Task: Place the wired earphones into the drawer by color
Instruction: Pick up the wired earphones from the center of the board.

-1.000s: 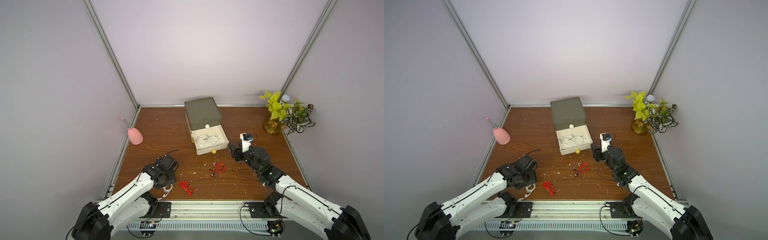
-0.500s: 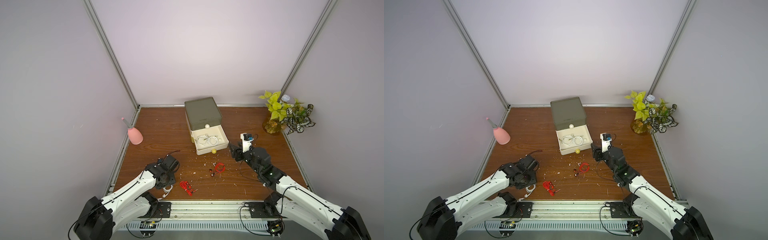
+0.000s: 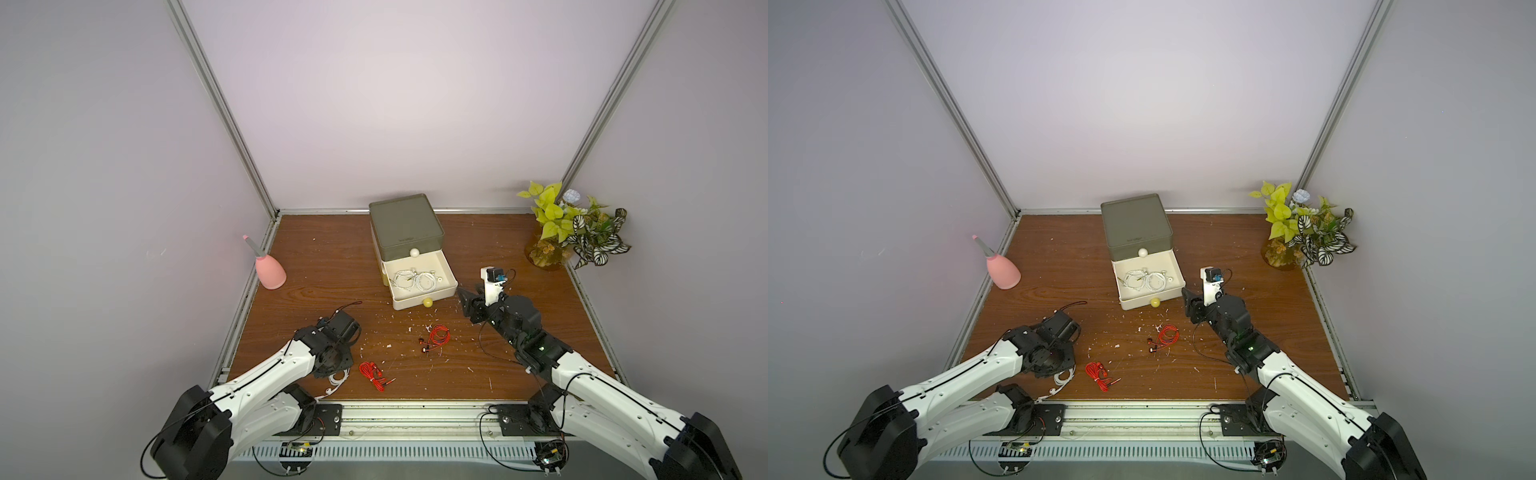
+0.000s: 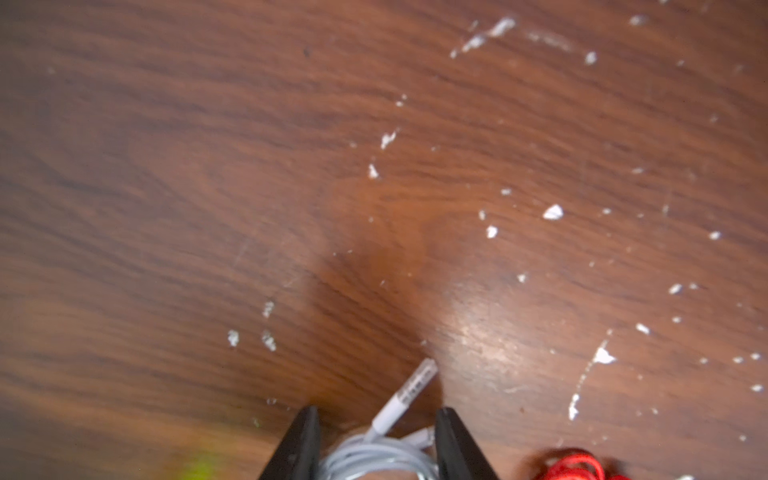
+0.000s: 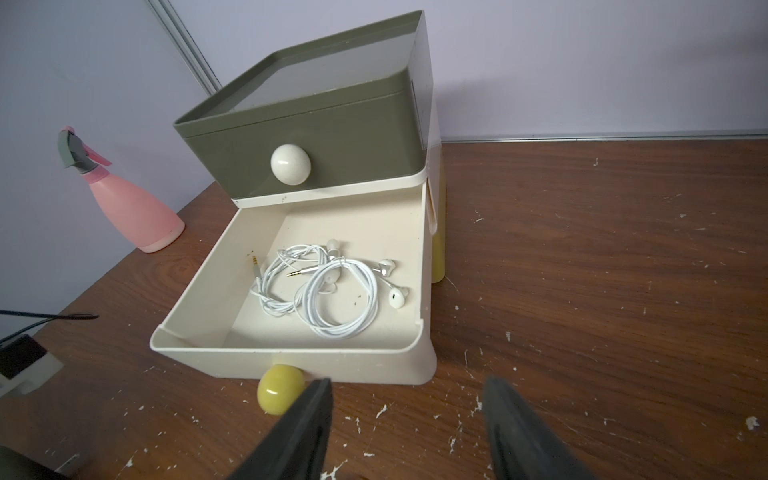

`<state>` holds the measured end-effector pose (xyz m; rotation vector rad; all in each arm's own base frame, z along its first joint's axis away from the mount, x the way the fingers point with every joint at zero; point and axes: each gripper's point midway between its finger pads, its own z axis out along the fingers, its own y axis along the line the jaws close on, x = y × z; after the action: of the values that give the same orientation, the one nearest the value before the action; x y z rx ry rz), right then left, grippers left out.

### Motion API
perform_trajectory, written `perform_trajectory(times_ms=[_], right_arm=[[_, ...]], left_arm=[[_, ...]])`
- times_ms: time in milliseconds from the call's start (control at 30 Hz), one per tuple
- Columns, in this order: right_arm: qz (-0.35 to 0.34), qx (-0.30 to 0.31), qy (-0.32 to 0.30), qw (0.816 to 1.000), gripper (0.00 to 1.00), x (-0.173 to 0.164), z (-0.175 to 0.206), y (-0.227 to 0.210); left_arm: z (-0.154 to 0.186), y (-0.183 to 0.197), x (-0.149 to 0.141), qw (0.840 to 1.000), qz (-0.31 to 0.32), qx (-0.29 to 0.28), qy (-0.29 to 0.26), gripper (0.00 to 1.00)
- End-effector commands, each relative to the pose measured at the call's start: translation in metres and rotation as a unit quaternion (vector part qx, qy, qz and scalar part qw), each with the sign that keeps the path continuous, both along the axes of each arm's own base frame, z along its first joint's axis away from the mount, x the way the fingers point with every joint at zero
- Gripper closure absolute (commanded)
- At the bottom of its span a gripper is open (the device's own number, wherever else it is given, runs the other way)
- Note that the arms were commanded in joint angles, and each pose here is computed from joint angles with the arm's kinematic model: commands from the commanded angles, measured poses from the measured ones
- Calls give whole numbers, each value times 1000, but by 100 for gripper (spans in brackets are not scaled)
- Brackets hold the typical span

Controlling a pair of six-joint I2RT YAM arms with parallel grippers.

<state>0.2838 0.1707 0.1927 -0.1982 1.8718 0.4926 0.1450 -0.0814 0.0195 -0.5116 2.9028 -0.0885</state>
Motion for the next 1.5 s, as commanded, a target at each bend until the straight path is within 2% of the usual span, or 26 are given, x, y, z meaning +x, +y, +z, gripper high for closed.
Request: perform_trajectory(times_ms=[0,167,400,533,700,1133,1467], right_arm=[[-5,13,-23,1000,36,2,14,-2],[-4,14,-23,1000,36,2,14,-1],[-3,15,-23,1000,36,2,14,-1],[-3,16,-23,1000,36,1,14,-1],[-2,17,-23,1000,36,1,14,-1],[-1,18,-26,999,36,0,16,-1],[-6,18,-28,999,36,1,14,-3]], left_arm=[[-2,0,0,1000,-7,5,-3,63],[-3,-3,2,1000,-9,-1,-6,76],[-3,-2,3,1000,-7,-1,-8,84],[-2,-2,3,1000,-6,-1,-10,80],[-4,-2,3,1000,-4,-1,-11,80],[-6,-4,7,1000,-3,-4,-18,100],[21,-11,27,997,-4,-22,-77,100]])
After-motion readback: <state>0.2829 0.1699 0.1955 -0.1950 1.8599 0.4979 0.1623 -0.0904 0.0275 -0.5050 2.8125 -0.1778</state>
